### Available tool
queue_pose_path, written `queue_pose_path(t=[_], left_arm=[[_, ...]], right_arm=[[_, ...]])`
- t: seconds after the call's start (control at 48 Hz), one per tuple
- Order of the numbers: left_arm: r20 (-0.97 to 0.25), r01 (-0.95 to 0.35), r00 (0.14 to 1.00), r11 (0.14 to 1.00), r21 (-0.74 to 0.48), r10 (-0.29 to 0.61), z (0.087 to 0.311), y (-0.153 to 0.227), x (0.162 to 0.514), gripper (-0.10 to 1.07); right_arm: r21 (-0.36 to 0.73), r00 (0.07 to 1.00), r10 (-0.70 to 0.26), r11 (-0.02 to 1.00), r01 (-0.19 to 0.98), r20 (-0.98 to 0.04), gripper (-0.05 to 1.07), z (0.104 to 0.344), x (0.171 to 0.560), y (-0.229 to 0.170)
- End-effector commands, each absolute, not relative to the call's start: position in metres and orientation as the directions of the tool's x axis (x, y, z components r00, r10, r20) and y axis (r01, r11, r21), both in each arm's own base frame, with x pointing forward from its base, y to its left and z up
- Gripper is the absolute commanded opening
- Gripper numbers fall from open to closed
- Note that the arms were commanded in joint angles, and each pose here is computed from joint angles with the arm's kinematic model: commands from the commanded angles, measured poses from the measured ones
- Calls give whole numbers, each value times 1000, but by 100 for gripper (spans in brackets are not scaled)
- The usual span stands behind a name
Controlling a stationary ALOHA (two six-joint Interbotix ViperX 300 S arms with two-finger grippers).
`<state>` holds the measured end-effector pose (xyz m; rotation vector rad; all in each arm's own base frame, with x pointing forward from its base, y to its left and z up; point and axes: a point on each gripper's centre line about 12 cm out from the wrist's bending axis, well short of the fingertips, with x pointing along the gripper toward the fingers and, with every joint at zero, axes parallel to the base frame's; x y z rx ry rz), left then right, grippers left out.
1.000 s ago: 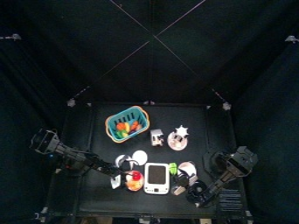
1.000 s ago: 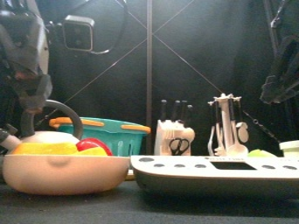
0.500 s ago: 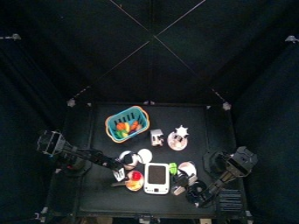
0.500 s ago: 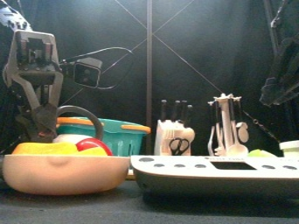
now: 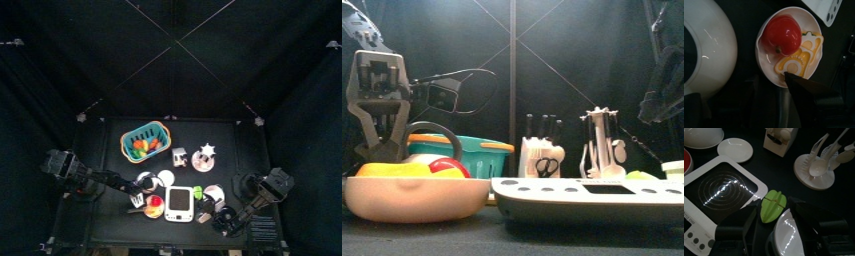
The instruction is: Grab pan
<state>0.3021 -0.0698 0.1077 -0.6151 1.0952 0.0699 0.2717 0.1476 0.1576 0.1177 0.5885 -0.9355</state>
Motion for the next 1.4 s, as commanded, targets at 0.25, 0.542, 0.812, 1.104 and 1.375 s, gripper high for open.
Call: queue_pose_path(t=[0.25,0.542,0.812,1.104,1.375], left_arm=[[-846,-350,472,829,-436,-246,111,-67,310,67],[-847,-356,469,825,-440,-250,112,-66,315,62],[-842,-351,477,824,-444,-251,115,-65,318,61],[-847,-354,471,826,-438,-247,112,-64,319,55],[-847,-351,470,827,-439,-250,114,-65,319,44]], right_arm=[[-129,458,-718,599,790,-525,83,164,275,147],[-131,455,-719,597,792,-525,83,164,275,147],[-131,455,-719,597,792,-525,83,164,274,147],[-132,455,-719,597,791,-525,83,163,275,147],[-133,454,-721,596,792,-524,83,164,274,147]])
